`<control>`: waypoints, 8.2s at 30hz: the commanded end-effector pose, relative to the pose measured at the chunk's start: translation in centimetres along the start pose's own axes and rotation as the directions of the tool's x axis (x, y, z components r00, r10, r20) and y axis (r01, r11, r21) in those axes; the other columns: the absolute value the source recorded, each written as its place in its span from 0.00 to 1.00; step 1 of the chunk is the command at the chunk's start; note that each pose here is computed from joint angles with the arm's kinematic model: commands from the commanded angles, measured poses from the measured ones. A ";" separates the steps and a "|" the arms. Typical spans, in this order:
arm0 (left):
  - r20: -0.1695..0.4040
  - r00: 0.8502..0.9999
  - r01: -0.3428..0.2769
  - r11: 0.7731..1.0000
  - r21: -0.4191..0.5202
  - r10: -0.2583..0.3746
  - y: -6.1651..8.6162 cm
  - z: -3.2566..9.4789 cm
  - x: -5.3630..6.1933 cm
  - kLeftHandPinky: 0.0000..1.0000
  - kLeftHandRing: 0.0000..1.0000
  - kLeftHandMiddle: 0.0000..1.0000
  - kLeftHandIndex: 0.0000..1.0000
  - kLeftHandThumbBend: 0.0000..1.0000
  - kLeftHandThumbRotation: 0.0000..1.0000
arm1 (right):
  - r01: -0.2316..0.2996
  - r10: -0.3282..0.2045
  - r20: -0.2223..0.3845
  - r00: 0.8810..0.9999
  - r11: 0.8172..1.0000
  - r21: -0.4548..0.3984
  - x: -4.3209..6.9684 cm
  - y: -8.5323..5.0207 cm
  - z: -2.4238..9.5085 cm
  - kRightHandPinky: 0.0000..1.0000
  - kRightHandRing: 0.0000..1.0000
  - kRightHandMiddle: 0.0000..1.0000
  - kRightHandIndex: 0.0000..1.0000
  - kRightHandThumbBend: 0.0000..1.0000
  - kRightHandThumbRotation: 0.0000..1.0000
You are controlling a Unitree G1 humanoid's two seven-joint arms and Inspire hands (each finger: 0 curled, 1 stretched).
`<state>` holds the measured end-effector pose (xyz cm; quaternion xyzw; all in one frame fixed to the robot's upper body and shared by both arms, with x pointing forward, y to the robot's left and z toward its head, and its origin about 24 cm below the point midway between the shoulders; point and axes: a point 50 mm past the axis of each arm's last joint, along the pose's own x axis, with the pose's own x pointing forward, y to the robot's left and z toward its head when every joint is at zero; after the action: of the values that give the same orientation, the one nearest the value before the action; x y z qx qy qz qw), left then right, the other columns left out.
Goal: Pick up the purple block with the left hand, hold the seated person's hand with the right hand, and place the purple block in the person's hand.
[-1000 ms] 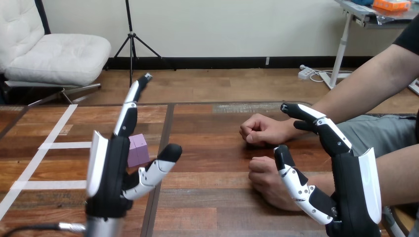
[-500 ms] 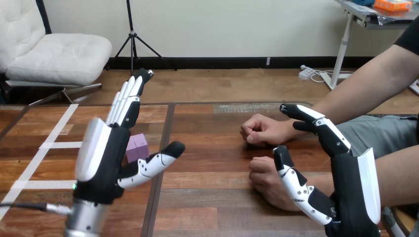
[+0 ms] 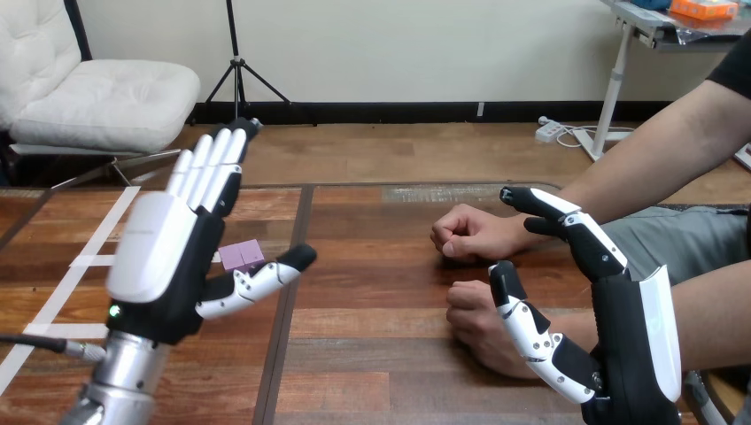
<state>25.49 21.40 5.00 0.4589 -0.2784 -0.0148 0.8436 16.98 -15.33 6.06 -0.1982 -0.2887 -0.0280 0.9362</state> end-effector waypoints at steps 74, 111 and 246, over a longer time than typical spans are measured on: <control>0.006 0.974 0.217 0.943 0.253 -0.226 -0.5 -3.2 4.5 1.00 0.99 1.00 1.00 0.73 0.97 | 0.019 -0.019 0.033 0.999 1.000 -0.013 1.3 -0.2 0.2 0.71 0.78 0.77 0.73 0.35 0.45; -0.027 0.967 0.250 0.931 0.266 -0.252 -1.4 -3.5 4.8 1.00 1.00 1.00 1.00 0.73 1.00 | 0.016 -0.016 0.027 1.000 0.999 -0.028 1.3 -0.3 0.1 0.71 0.77 0.77 0.73 0.36 0.45; -0.244 0.879 0.477 0.772 0.420 -0.410 -5.4 -3.7 7.7 1.00 1.00 1.00 1.00 0.68 1.00 | 0.011 -0.007 0.050 0.999 0.997 -0.082 1.5 -1.0 0.2 0.69 0.76 0.75 0.72 0.36 0.43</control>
<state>33.30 19.68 0.49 0.6980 -0.0699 -0.1342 0.6999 17.27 -16.17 5.85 -0.2322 -0.2701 -0.0370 0.9337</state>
